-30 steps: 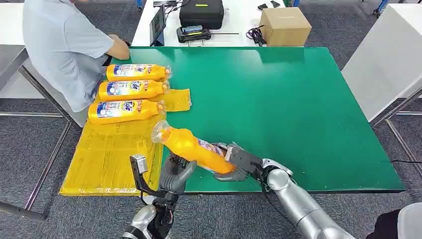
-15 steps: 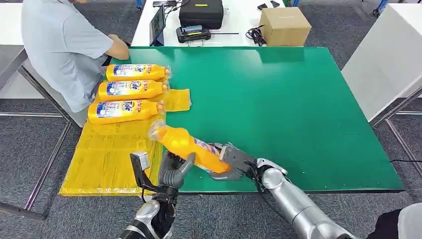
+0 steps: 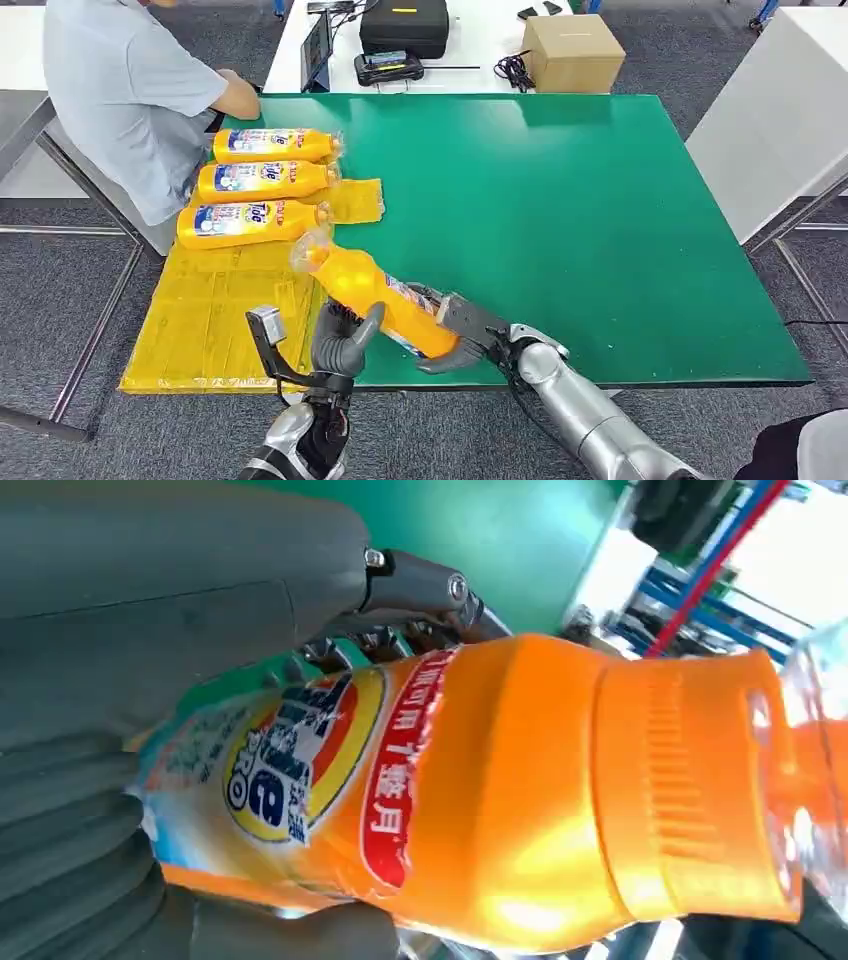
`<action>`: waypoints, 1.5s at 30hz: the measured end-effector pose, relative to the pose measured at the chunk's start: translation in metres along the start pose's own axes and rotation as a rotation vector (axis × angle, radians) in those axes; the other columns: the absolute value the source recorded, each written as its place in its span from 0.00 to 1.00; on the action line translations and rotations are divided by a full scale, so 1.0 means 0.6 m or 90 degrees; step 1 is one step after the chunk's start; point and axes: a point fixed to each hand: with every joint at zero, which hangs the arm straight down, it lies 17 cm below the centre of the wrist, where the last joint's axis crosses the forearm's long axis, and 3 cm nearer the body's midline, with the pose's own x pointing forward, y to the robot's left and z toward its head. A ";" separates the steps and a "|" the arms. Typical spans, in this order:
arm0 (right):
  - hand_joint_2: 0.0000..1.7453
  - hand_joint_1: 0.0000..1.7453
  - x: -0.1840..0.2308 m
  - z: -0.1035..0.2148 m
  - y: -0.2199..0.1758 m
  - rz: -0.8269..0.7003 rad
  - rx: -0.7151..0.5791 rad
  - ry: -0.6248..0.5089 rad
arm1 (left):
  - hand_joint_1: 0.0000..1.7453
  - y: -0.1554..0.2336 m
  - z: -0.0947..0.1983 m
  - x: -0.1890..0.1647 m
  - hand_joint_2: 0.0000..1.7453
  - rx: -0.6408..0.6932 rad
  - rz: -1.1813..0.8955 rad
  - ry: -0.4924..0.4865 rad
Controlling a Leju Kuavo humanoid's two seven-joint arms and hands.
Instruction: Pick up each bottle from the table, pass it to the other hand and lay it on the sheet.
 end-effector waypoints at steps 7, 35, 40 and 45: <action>1.00 0.00 -0.021 -0.003 -0.004 0.028 -0.036 0.020 | 1.00 -0.012 -0.002 0.037 1.00 -0.009 -0.044 -0.046; 1.00 0.00 -0.027 0.057 -0.067 0.056 -0.255 0.011 | 1.00 0.127 -0.057 0.193 1.00 0.025 -1.235 -0.295; 1.00 0.00 -0.020 0.060 -0.072 0.056 -0.262 0.004 | 1.00 0.159 -0.067 0.179 1.00 0.016 -1.284 -0.257; 1.00 0.00 -0.014 0.060 -0.075 0.053 -0.263 -0.003 | 1.00 0.208 -0.083 0.148 1.00 -0.013 -1.321 -0.167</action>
